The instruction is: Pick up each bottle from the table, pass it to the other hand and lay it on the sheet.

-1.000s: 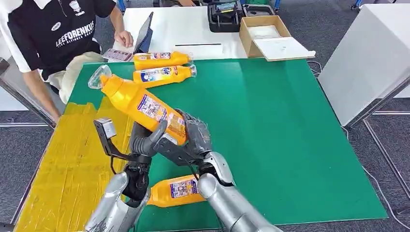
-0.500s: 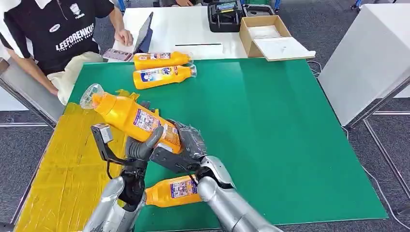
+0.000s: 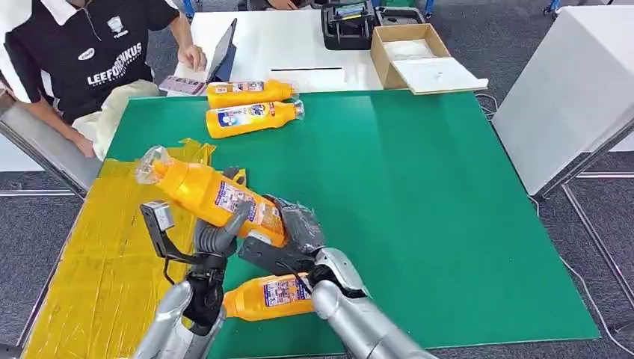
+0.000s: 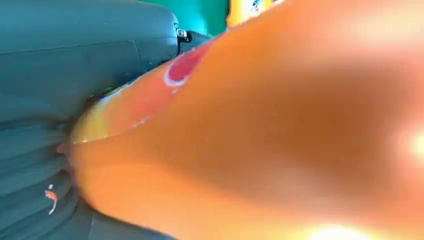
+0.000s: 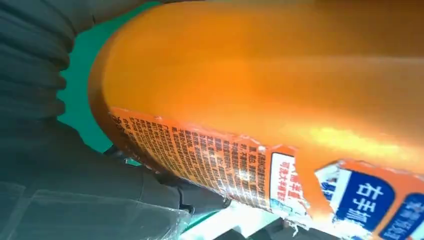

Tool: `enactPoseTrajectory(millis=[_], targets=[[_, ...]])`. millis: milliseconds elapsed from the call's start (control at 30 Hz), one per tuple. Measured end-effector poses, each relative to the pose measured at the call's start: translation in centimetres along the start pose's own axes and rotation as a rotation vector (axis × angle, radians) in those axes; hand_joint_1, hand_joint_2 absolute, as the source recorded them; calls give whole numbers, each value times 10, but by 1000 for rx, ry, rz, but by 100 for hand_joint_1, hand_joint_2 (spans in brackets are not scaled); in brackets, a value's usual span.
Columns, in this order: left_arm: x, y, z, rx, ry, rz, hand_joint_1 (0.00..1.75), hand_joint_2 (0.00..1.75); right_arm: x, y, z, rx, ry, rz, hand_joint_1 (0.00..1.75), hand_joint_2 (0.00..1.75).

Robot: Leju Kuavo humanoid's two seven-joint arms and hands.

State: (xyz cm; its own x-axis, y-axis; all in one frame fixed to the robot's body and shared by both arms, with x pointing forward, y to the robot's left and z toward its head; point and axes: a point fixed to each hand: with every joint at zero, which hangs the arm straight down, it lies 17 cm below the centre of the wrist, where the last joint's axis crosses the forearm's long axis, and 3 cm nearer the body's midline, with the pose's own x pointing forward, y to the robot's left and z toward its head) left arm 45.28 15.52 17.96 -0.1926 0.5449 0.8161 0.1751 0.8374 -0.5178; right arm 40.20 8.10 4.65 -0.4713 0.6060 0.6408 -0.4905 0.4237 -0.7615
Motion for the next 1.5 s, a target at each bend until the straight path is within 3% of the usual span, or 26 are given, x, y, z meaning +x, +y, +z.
enactPoseTrajectory(millis=[767,800,833,1033,1300,1500], targets=[[10,-9,3,-14,-36,-12,175,175,10,-9,15,-80,-39,-57,175,175],[12,-9,3,-12,-40,-12,175,175,11,-10,16,-89,-45,-62,31,175],[13,-8,3,-9,-44,-13,175,175,13,-11,18,-98,-54,-70,0,175],[29,-5,4,5,-101,-35,175,175,32,-21,39,-180,-142,-182,0,175],[50,14,4,61,-173,-116,175,175,64,-64,84,-349,-282,-284,0,175],[79,39,4,164,-289,-343,175,175,81,-96,123,-453,-367,-321,0,175]])
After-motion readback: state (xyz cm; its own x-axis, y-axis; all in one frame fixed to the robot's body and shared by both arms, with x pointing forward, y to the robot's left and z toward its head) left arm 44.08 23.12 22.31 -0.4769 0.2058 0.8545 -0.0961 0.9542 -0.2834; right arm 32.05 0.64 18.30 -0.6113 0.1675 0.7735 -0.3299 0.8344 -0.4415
